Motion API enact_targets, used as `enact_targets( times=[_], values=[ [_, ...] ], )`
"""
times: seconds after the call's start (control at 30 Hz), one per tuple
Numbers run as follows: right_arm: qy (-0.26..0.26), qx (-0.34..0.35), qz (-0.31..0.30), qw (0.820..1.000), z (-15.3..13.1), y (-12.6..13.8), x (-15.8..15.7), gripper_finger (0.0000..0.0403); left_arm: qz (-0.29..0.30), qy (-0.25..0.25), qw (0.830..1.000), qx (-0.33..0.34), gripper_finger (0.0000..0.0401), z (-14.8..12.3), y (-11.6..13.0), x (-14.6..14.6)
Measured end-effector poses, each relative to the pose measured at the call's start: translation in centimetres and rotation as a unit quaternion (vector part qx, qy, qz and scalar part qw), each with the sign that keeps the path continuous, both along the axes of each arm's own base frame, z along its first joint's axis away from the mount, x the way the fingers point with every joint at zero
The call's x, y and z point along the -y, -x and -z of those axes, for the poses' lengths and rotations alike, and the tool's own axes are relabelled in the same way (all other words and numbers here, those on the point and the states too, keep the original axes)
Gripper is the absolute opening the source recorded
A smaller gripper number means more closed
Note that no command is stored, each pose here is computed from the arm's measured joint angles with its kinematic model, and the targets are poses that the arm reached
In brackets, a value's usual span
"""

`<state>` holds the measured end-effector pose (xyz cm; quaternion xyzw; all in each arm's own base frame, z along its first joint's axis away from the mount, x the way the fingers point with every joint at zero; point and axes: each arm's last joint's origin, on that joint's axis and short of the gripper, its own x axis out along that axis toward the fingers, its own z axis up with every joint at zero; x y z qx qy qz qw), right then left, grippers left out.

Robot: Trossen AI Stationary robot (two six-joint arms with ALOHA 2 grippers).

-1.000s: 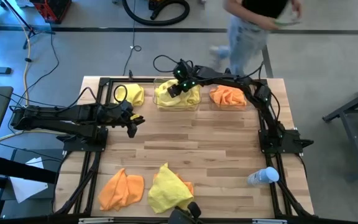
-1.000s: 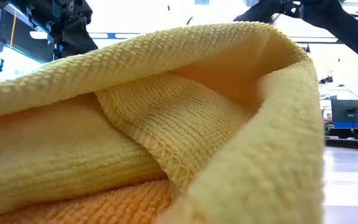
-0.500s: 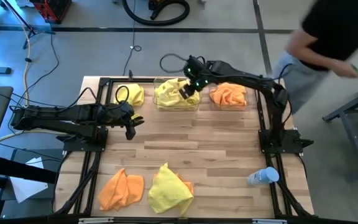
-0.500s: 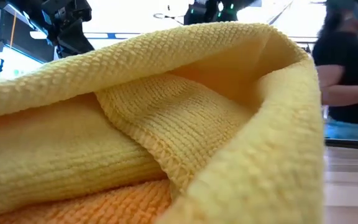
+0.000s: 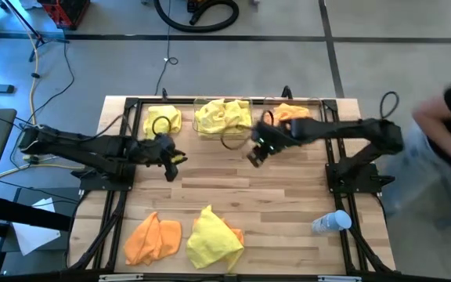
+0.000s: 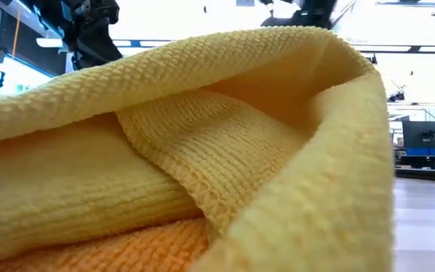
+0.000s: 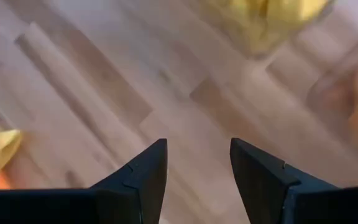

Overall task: Sort microfiber towel by color & place in baskets
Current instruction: Put the orange microfiber cloth into the right transparent bin

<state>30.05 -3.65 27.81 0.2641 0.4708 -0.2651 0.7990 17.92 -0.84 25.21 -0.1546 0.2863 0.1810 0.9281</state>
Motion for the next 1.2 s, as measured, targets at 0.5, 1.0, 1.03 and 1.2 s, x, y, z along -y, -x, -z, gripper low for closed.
enact_targets(
  times=[0.5,1.0,1.03,1.2],
  values=[
    [-0.051,0.069,-0.003,0.996,1.3,10.4,-8.3,0.0172,-0.112,0.125,0.962,-0.216,0.0076,-0.4,-4.0,3.8],
    [-0.011,0.088,-0.060,0.994,0.6,12.0,-9.4,0.0172,-0.188,0.281,0.832,-0.439,0.0076,6.2,-2.8,14.3],
    [-0.010,0.087,-0.065,0.994,0.6,12.0,-9.4,0.0172,-0.182,0.285,0.826,-0.451,0.0076,6.8,-2.8,15.0],
    [-0.017,0.085,-0.073,0.994,0.6,12.0,-9.4,0.0172,-0.142,0.301,0.806,-0.490,0.0076,9.8,-2.9,18.3]
  ],
)
